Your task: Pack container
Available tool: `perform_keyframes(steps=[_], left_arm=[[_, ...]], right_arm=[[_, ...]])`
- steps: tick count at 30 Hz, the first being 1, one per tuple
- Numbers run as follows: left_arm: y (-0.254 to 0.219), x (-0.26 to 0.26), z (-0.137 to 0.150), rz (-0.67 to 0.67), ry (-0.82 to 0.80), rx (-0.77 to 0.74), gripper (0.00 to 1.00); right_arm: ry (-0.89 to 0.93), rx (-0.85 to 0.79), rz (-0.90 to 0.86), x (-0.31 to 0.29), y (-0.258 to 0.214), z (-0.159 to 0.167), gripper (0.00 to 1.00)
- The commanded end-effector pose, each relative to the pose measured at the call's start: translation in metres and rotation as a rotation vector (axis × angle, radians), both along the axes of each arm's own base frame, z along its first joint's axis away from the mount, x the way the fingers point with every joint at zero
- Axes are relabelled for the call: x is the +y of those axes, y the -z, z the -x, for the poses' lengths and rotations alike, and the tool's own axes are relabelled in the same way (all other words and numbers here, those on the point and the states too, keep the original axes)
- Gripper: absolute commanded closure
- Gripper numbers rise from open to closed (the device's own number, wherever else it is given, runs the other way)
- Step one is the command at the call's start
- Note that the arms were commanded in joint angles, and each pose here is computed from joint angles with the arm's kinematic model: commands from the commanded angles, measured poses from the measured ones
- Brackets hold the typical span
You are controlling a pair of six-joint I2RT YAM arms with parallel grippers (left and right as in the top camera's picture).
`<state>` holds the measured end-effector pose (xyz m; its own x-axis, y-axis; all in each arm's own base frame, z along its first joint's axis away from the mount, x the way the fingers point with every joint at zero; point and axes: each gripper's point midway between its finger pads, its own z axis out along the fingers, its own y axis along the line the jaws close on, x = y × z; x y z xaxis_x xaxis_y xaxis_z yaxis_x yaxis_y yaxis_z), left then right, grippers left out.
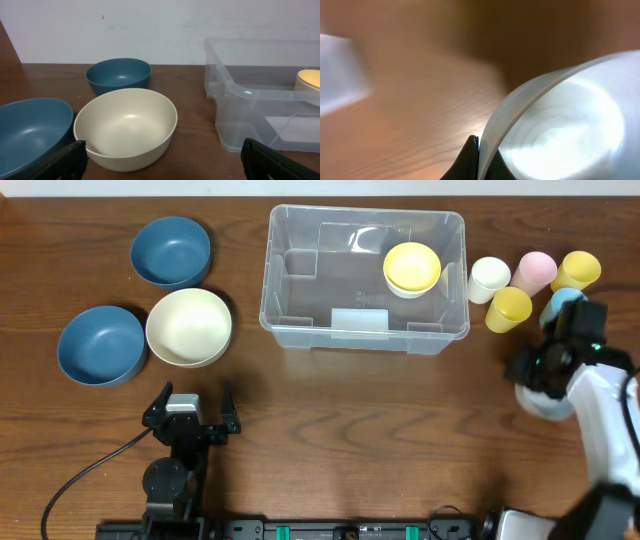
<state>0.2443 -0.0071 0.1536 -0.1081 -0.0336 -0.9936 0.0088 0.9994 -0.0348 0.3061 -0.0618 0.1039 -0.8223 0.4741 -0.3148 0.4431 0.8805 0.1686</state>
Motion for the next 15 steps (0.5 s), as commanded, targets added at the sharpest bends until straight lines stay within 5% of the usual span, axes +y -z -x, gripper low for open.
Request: perform_keyframes(steps=[1,8,15], left_arm=[[0.018,0.003,0.001,-0.014,-0.013,0.051,0.02],[0.018,0.003,0.001,-0.014,-0.013,0.051,0.02],[0.018,0.003,0.001,-0.013,-0.013,0.051,0.02]], right_arm=[[-0.191,-0.236,0.01,0.039,-0.088,-0.025,0.99],[-0.423,-0.466,0.178,0.116,-0.196,-0.041,0.99],[-0.575,-0.602,0.357,0.178,-0.229,-0.073,0.99]])
